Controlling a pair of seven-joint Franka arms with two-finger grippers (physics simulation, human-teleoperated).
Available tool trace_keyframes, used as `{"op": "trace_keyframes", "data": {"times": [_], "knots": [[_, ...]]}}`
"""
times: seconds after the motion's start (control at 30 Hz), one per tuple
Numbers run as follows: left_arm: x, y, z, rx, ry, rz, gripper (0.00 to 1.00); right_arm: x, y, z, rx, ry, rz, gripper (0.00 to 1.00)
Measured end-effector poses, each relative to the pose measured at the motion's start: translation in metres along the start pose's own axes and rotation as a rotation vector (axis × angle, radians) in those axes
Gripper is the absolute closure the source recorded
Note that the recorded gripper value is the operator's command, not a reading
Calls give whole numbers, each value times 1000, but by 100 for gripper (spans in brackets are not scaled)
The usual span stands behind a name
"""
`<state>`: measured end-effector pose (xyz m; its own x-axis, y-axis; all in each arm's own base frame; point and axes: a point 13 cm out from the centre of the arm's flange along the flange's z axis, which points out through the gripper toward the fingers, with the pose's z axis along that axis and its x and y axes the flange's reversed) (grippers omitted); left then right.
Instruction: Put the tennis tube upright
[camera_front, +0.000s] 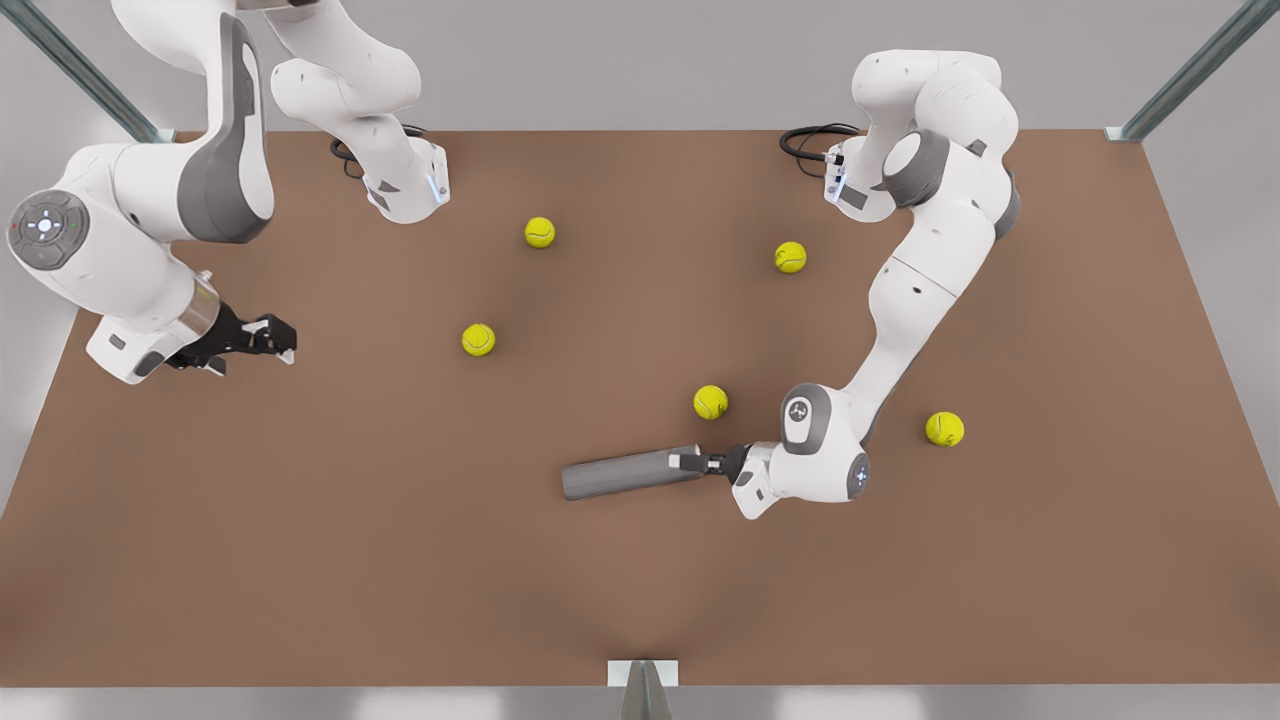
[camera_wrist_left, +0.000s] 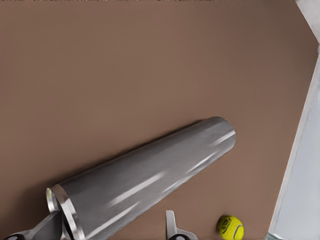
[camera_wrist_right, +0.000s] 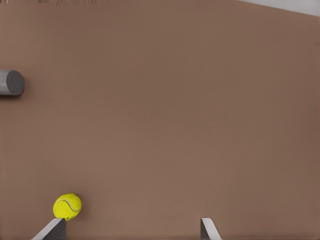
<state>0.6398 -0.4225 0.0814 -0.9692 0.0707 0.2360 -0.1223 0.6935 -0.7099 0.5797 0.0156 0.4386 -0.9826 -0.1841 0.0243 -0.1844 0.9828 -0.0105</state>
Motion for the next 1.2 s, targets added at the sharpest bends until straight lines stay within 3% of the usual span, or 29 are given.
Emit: {"op": "trace_keyframes", "data": {"times": [1.2], "knots": [[-9, -34, 5, 125, -53, -26, 0, -3, 6, 10, 0, -4, 57, 0]]}}
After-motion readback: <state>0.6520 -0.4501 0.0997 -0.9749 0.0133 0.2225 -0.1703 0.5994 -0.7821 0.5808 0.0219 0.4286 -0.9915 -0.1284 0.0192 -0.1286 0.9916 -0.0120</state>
